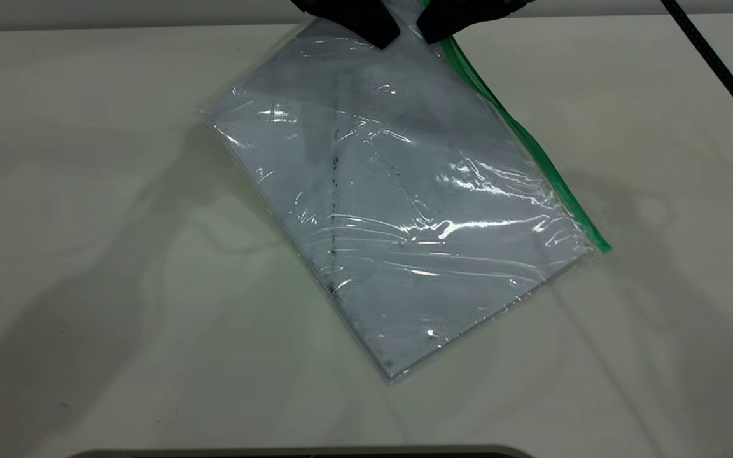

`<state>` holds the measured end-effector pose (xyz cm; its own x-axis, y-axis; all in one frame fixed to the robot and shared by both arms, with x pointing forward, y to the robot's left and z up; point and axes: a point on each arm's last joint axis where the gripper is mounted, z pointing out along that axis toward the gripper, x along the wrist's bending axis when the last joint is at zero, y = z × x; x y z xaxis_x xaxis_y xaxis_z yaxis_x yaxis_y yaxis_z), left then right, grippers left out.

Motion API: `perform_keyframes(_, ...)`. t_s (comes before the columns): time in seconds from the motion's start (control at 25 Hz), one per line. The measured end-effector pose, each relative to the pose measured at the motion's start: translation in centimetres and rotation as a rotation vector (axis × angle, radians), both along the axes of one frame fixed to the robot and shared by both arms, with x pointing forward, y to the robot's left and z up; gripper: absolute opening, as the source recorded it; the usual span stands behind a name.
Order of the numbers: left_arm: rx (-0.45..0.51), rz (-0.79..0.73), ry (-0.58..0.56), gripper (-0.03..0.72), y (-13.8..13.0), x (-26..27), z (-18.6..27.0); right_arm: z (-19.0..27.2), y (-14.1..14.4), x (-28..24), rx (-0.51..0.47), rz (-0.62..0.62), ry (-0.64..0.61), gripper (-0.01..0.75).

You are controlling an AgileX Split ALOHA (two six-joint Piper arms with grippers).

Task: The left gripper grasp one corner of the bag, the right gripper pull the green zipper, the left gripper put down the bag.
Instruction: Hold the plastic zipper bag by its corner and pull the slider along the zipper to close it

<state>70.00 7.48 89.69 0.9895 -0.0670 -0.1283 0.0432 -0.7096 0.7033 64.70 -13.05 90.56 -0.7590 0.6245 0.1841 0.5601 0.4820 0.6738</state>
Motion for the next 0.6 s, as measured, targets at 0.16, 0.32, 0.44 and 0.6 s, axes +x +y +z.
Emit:
perform_keyframes(0.16,-0.001,0.003,0.001,0.053,0.14,0.06,0.01,-0.01,-0.03,-0.03,-0.008,0.007,-0.003,0.030)
perform_keyframes(0.32,-0.003,0.014,0.008,0.053,0.35,0.17,0.03,-0.05,-0.04,-0.07,-0.012,0.002,0.006,0.030)
perform_keyframes(0.44,-0.003,0.016,0.011,0.053,0.35,0.17,0.03,-0.14,-0.10,-0.09,-0.020,-0.003,0.018,0.030)
perform_keyframes(0.6,0.001,0.019,0.011,0.053,0.55,0.25,-0.05,-0.62,0.03,-0.04,-0.023,-0.004,0.039,0.030)
